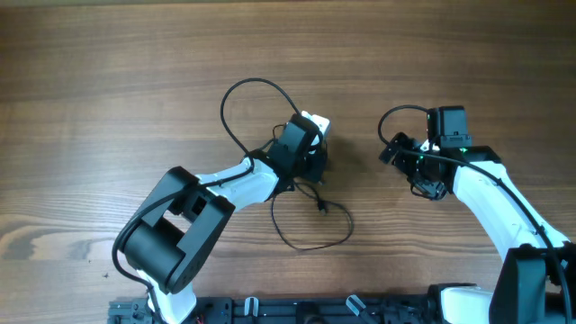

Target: Untangle cables

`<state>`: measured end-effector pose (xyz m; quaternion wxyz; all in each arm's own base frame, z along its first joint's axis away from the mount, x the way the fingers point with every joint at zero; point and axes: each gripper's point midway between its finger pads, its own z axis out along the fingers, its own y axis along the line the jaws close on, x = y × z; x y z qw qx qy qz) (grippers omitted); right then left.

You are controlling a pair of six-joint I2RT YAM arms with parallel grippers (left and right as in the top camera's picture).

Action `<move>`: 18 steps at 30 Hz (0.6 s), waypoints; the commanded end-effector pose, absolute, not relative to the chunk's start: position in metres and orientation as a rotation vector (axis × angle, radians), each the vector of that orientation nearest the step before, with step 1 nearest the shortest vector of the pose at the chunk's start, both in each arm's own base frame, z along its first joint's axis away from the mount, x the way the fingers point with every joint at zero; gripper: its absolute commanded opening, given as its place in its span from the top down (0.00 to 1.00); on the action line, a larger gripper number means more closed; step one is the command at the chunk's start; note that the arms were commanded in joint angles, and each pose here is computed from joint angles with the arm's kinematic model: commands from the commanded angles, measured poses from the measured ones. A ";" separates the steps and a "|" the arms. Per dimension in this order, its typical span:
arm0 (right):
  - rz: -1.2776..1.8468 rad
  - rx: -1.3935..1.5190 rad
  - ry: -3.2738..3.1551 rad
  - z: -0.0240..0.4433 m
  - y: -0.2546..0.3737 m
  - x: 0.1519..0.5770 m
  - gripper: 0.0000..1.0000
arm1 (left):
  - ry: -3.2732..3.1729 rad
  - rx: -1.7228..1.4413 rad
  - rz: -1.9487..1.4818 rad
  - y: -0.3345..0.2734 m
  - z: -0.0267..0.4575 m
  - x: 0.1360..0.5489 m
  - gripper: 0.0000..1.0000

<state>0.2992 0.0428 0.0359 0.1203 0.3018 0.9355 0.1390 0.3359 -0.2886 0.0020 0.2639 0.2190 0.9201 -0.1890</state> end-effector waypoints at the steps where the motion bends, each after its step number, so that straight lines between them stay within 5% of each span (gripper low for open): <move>1: 0.535 0.726 2.743 0.041 0.059 0.307 0.04 | 2.464 0.563 -0.709 -0.305 0.037 0.325 0.96; 5: 1.011 0.184 2.660 0.075 0.118 0.309 0.04 | 2.397 0.489 -1.166 -0.309 0.112 0.312 0.96; 12: 1.429 -0.215 2.421 0.123 0.167 0.293 0.04 | 2.314 0.422 -1.642 -0.276 0.166 0.306 0.96; 18: 1.419 -0.197 2.389 0.132 0.188 0.307 0.04 | 2.213 0.546 -1.886 -0.282 0.195 0.284 0.96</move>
